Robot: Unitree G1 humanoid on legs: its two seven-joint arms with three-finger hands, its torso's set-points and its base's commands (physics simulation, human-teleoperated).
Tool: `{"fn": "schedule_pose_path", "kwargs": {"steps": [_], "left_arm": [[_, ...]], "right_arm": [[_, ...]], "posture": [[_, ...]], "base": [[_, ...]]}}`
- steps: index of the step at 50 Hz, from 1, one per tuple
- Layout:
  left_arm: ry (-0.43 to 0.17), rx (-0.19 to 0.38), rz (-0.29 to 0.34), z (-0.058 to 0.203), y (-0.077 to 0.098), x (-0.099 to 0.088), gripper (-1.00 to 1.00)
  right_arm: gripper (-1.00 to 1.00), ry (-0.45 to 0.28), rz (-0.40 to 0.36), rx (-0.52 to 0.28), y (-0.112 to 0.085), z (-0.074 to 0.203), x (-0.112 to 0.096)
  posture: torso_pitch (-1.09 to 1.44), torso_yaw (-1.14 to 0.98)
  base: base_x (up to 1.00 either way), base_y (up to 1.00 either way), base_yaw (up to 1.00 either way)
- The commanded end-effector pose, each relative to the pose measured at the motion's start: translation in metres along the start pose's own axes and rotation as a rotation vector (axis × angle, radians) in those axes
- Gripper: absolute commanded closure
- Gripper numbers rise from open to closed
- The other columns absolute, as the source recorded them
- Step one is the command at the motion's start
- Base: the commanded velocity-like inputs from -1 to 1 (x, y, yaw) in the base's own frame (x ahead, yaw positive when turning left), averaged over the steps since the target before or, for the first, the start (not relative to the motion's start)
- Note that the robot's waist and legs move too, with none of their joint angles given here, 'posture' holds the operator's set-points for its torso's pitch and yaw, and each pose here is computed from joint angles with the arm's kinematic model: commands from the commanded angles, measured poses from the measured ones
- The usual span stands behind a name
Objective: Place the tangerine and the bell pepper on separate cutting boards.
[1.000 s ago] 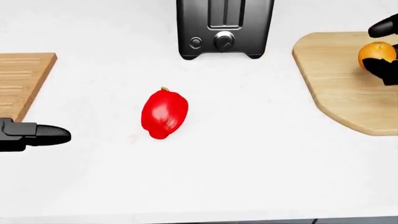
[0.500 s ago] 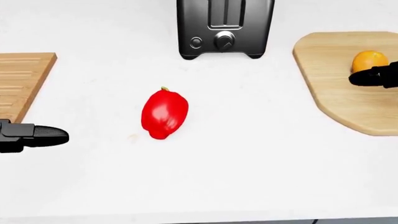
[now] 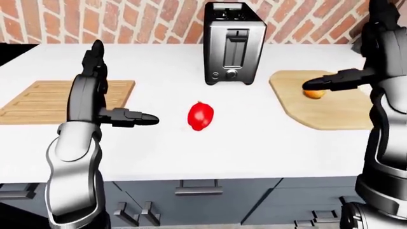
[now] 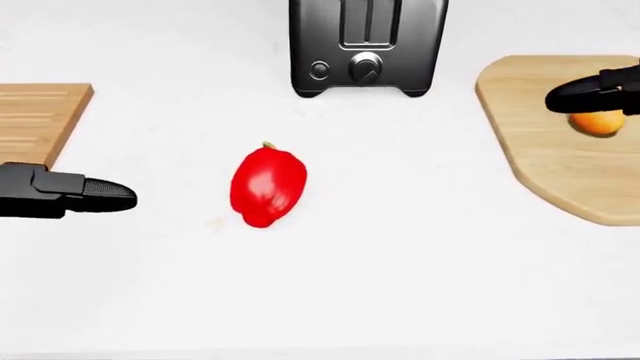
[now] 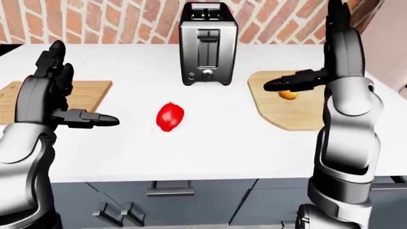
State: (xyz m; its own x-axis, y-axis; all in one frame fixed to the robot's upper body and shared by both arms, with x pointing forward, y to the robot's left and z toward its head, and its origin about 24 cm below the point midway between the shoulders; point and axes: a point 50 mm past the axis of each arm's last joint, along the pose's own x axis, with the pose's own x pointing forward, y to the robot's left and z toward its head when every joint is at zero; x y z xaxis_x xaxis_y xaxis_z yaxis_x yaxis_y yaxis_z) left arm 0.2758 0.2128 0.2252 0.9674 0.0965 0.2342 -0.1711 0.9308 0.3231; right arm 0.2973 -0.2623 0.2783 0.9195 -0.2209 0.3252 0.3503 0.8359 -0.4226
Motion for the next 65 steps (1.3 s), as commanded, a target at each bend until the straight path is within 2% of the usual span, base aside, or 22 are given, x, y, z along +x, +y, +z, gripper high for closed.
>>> {"fn": "schedule_pose_path", "kwargs": {"steps": [1,6,9,12,23,34,39,46,57,60,65], "left_arm": [[-0.087,0.017,0.014,0.017,0.003,0.001,-1.00],[-0.103,0.035,-0.016,0.024,-0.003,0.011,-1.00],[-0.123,0.061,-0.080,0.034,-0.012,0.022,-1.00],[-0.136,0.075,-0.116,0.041,-0.019,0.029,-1.00],[-0.158,0.115,-0.240,0.053,-0.042,0.046,-1.00],[-0.157,0.172,-0.346,0.053,-0.058,0.041,-1.00],[-0.164,0.177,-0.371,0.056,-0.063,0.038,-1.00],[-0.172,0.194,-0.441,0.055,-0.076,0.033,-1.00],[-0.188,0.201,-0.497,0.060,-0.089,0.032,-1.00],[-0.189,0.202,-0.508,0.060,-0.092,0.031,-1.00],[-0.190,0.201,-0.518,0.059,-0.096,0.032,-1.00]], "right_arm": [[-1.00,-0.064,-0.037,0.026,-0.011,0.017,-0.006],[-1.00,-0.065,-0.037,0.025,-0.014,0.016,-0.019],[-1.00,-0.071,-0.026,0.036,-0.011,0.016,-0.027],[-1.00,-0.077,-0.023,0.042,-0.013,0.020,-0.033],[-1.00,-0.085,-0.007,0.058,-0.011,0.023,-0.040],[-1.00,-0.086,-0.004,0.058,-0.007,0.020,-0.039],[-1.00,-0.084,-0.004,0.055,-0.006,0.019,-0.039],[-1.00,-0.085,0.003,0.058,-0.006,0.022,-0.039],[-1.00,-0.079,0.010,0.075,-0.003,0.015,-0.044],[-1.00,-0.077,0.013,0.095,-0.002,0.014,-0.046],[-1.00,-0.083,0.020,0.171,-0.001,0.016,-0.051]], "posture": [[0.00,0.00],[0.00,0.00],[0.00,0.00],[0.00,0.00],[0.00,0.00],[0.00,0.00],[0.00,0.00],[0.00,0.00],[0.00,0.00],[0.00,0.00],[0.00,0.00]], "base": [[0.00,0.00,0.00],[0.00,0.00,0.00],[0.00,0.00,0.00],[0.00,0.00,0.00],[0.00,0.00,0.00],[0.00,0.00,0.00],[0.00,0.00,0.00],[0.00,0.00,0.00],[0.00,0.00,0.00],[0.00,0.00,0.00],[0.00,0.00,0.00]]}}
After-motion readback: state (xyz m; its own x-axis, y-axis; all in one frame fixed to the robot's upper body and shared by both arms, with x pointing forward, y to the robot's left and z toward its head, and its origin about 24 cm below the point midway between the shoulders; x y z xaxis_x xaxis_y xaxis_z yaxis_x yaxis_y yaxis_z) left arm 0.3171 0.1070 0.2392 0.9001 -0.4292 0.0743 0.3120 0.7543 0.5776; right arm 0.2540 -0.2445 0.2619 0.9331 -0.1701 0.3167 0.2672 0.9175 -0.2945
